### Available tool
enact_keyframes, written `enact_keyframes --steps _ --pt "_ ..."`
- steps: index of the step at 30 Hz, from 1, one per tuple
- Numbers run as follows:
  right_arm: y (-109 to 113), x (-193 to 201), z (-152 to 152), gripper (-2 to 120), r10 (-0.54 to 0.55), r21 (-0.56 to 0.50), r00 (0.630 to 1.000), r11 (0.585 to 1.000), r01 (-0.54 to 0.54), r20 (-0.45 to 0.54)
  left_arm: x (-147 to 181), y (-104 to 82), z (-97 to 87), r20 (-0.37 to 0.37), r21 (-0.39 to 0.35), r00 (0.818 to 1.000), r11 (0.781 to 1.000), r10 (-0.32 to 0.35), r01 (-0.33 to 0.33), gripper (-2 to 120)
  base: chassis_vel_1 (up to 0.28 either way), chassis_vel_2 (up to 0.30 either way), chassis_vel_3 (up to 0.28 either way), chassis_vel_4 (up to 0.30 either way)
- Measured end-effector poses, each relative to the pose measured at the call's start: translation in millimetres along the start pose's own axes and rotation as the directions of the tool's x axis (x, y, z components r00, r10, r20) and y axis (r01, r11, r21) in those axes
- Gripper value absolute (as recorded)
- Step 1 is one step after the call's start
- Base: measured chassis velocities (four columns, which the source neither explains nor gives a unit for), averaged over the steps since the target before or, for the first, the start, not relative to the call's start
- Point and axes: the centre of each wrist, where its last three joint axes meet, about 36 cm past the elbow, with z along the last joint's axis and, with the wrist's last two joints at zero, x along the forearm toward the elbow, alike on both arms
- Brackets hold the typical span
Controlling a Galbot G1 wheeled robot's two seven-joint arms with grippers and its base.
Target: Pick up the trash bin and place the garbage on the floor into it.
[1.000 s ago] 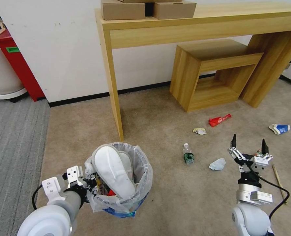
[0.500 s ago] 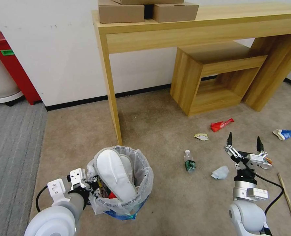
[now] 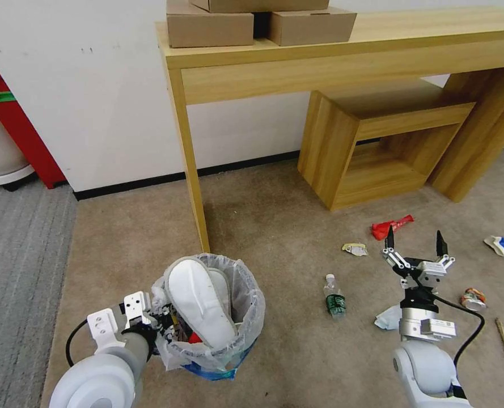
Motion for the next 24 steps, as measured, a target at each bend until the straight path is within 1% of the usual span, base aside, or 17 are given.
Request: enact_keyframes --steps 13,19,24 --pt "-3.3 -5.6 3.4 100 -0.014 -0.031 1.0 0.999 0.014 0.001 -2.7 -0.3 -0.1 0.001 0.0 1.0 1.0 -0.001 0.001 0 0.0 0.0 0.0 0.0" --pt "-6.3 -3.7 5.6 100 -0.03 -0.008 0.999 1.0 0.031 0.034 -2.7 -1.9 4.9 0.001 -0.009 1.0 1.0 0.004 -0.004 0 0.0 0.0 0.0 0.0" --pt "-8.1 -0.3 6.2 100 -0.036 -0.002 0.999 0.999 0.037 0.039 -2.2 -2.4 6.4 -0.008 -0.006 1.0 1.0 0.007 -0.007 0 0.0 0.0 0.0 0.0"
